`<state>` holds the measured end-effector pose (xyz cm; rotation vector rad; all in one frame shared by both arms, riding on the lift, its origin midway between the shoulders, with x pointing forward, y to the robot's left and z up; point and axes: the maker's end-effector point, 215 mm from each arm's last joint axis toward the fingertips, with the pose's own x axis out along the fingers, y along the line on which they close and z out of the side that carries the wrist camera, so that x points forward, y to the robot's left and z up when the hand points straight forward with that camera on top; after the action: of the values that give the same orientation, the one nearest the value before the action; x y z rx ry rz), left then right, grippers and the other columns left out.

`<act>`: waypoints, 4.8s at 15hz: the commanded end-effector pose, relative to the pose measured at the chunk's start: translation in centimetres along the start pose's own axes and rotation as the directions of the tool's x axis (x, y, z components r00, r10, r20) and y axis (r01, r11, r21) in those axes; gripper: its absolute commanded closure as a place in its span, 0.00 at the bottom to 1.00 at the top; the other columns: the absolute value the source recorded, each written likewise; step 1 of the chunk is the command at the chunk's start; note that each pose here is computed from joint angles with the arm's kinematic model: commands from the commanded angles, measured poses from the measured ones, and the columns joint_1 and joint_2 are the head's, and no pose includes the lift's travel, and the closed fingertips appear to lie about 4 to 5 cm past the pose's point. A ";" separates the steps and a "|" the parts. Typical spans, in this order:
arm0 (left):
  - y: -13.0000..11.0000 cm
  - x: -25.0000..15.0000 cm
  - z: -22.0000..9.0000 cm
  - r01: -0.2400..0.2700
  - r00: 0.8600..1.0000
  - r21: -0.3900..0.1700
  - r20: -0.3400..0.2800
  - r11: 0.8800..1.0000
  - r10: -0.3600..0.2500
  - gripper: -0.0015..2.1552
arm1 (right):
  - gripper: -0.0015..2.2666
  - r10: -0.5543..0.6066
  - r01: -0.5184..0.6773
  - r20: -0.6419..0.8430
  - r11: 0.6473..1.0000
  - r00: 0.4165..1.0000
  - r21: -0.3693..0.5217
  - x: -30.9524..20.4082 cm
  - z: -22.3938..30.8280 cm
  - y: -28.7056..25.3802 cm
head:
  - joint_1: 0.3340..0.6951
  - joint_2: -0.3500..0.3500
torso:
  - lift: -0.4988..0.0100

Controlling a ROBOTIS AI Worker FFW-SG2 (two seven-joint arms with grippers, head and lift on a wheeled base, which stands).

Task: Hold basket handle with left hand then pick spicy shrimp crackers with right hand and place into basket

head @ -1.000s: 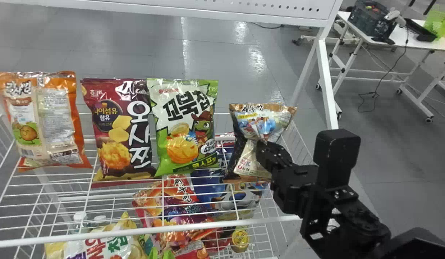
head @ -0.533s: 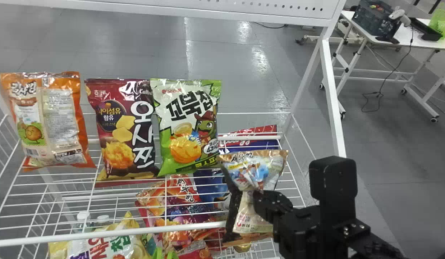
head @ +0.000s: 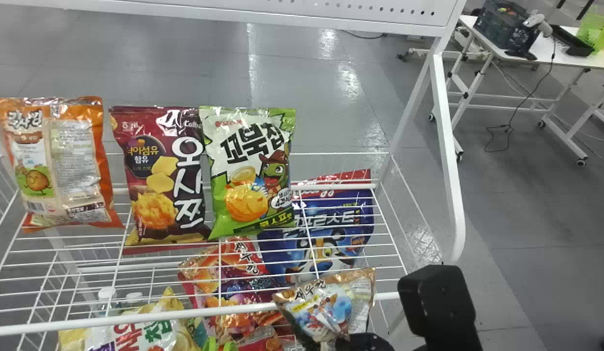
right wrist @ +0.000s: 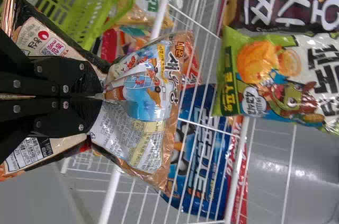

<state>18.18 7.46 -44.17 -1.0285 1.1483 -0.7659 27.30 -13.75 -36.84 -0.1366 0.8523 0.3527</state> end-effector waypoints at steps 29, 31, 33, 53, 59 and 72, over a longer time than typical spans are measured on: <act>-0.5 -0.1 -0.1 0.017 1.000 -0.001 0.004 1.000 -0.017 0.88 | 0.73 0.131 -0.172 -0.332 0.980 0.934 -0.100 5.3 -13.0 9.8 | 1.00 0.51 | 0.91; -0.6 -0.1 -0.1 0.018 1.000 -0.001 0.003 1.000 -0.018 0.88 | 0.73 0.143 -0.189 -0.351 0.977 0.925 -0.101 5.8 -13.7 10.2 | 1.00 0.54 | 0.91; -0.6 0.0 -0.1 0.018 1.000 0.000 0.002 1.000 -0.018 0.88 | 0.73 0.161 -0.199 -0.315 0.976 0.935 -0.092 7.1 -12.7 10.7 | 1.00 0.56 | 0.91; -0.4 0.0 0.3 0.014 1.000 0.002 0.007 1.000 -0.014 0.88 | 0.04 0.245 -0.274 -0.308 0.960 0.919 -0.054 9.5 -12.2 12.7 | 1.00 0.78 | 0.91; -0.3 0.0 0.2 0.013 1.000 -0.001 0.006 1.000 -0.013 0.88 | 0.04 0.105 -0.125 -0.243 0.990 0.964 -0.068 8.3 -10.4 7.4 | 1.00 0.63 | 0.91; -0.1 0.0 0.1 0.012 1.000 -0.008 0.005 1.000 -0.012 0.88 | 0.04 0.004 -0.016 0.397 0.999 0.918 0.028 4.9 9.3 1.0 | 1.00 0.46 | 0.91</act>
<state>18.33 7.54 -44.02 -1.0389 1.1421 -0.7684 35.46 -9.03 -35.42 -0.0470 0.5101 0.3732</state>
